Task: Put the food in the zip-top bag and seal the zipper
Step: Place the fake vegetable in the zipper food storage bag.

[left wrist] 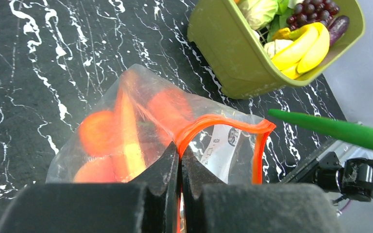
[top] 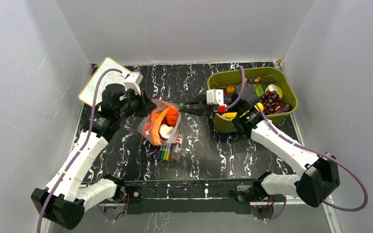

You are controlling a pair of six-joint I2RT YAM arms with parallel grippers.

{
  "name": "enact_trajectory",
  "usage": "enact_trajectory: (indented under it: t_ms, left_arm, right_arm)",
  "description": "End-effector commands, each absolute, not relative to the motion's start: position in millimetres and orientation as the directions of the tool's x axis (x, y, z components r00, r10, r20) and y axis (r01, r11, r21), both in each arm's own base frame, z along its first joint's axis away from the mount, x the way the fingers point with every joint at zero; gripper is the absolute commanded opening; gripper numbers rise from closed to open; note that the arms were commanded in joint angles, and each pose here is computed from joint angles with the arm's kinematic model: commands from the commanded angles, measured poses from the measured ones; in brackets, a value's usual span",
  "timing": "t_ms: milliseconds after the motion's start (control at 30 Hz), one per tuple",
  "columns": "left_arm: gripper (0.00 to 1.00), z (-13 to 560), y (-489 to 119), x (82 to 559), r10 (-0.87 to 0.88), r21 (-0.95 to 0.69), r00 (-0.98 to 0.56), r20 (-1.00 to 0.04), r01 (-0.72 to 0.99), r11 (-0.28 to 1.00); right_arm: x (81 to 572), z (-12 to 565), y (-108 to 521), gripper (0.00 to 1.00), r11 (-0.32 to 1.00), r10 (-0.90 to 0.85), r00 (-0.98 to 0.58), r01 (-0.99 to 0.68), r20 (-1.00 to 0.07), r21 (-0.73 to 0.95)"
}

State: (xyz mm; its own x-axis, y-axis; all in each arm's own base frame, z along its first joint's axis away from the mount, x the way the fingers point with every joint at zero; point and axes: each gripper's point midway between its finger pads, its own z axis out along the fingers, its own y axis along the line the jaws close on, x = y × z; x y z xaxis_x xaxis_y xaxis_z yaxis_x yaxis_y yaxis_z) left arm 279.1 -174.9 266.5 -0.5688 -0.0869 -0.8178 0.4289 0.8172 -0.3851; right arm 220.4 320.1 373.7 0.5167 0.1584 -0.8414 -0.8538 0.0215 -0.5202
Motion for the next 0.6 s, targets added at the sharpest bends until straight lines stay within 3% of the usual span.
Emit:
enact_trajectory:
  t_ms: [0, 267, 567]
  left_arm:
    - [0.0, 302, -185, 265, -0.087, -0.393, -0.514, -0.853, 0.525, 0.755]
    - [0.0, 305, -191, 255, -0.074, -0.409, -0.52, -0.851, 0.567, 0.715]
    - [0.0, 313, -201, 239, -0.042, -0.419, -0.517, -0.855, 0.642, 0.642]
  right_arm:
    - [181, 417, 336, 0.05, -0.049, 0.291, 0.673, -0.7, -0.681, -0.713]
    - [133, 413, 359, 0.07, -0.207, 0.404, 0.677, -0.587, -0.615, -0.783]
    - [137, 384, 389, 0.07, -0.263, 0.37, 0.724, -0.519, -0.582, -0.813]
